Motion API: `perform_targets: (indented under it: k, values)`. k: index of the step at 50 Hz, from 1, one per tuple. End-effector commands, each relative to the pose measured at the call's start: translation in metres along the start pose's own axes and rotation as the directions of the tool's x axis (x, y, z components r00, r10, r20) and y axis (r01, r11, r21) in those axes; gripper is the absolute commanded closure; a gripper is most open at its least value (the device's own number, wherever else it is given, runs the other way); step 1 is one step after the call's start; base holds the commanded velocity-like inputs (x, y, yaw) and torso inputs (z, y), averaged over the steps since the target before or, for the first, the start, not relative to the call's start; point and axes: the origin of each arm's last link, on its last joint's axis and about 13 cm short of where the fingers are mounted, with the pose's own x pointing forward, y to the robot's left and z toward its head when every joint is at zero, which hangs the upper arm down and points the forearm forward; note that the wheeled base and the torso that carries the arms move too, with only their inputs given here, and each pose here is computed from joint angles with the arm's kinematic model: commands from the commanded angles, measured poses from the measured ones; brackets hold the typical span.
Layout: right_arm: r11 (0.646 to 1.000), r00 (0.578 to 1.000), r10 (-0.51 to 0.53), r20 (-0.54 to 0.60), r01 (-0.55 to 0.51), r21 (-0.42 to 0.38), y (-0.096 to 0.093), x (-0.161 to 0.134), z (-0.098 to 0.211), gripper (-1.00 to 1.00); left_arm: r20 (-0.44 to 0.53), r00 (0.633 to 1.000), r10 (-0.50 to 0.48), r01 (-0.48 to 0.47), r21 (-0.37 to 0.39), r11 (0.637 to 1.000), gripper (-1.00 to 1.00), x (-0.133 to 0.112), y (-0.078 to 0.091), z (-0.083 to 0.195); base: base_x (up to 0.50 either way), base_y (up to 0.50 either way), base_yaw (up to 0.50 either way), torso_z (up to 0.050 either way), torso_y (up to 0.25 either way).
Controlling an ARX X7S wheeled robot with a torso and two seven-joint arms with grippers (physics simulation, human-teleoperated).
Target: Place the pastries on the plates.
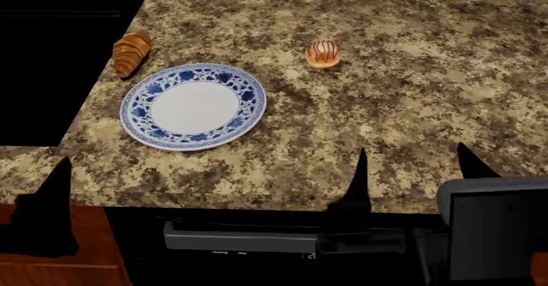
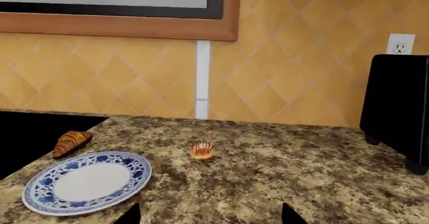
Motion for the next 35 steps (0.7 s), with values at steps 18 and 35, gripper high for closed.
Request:
perform_targets:
  k: [18,35]
  values:
    - [0.991,0.997,-0.023,0.079,0.034,-0.132,-0.010,-0.014,0.048,-1.00,0.078,0.997,0.008,-0.015,0.088,0.996,-1.00,-0.014,0.009,0.045,0.00,0.12,0.00,0.000,0.000]
    - [0.986,0.992,-0.003,0.124,0.023,-0.162,-0.008,-0.007,0.076,-1.00,0.119,0.993,-0.012,-0.001,0.103,0.995,-1.00,-0.010,0.008,0.066,0.37,0.00,0.00,0.000,0.000]
